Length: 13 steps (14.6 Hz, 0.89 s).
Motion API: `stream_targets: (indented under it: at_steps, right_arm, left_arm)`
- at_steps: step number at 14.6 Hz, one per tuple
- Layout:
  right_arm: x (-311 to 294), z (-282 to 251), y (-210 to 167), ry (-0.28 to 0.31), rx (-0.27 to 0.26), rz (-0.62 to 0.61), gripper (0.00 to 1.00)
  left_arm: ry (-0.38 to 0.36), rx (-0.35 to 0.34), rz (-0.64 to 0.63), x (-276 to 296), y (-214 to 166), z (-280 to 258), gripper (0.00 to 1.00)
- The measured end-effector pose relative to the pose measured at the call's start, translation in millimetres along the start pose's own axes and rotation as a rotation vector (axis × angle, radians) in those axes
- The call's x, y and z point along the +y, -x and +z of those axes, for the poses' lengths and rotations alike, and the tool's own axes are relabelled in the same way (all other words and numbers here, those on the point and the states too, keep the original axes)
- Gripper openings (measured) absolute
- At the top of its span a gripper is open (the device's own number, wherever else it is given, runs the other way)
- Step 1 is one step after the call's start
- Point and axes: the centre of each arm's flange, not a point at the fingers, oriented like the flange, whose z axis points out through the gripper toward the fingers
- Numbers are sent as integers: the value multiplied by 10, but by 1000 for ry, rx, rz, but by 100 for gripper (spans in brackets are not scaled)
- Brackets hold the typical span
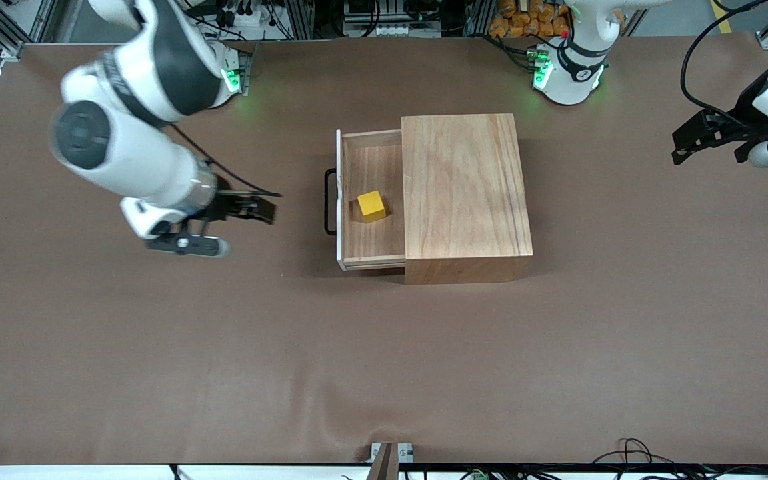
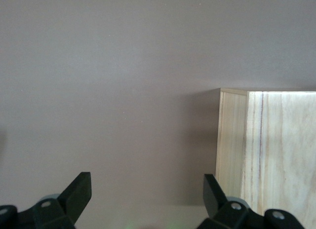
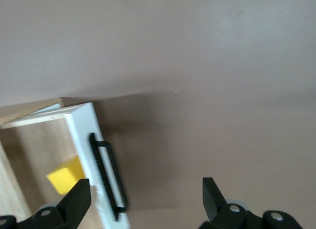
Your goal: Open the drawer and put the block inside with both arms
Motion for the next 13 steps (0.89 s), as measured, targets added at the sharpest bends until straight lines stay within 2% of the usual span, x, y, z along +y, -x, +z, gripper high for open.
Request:
stream_targets:
  at_steps: [2, 4, 7, 13]
  right_arm:
    - [457, -272, -44, 41, 22, -43, 100]
    - [900, -562, -39, 54, 44, -61, 100]
    - [1603, -983, 77, 125, 68, -66, 100]
    - [2309, -1440, 367, 126, 83, -91, 100]
  left_arm:
    - [0, 0, 2, 9, 1, -2, 100]
    - [0, 1, 3, 18, 2, -4, 100]
    - [0, 1, 3, 16, 0, -2, 100]
    - [0, 0, 1, 8, -1, -1, 100]
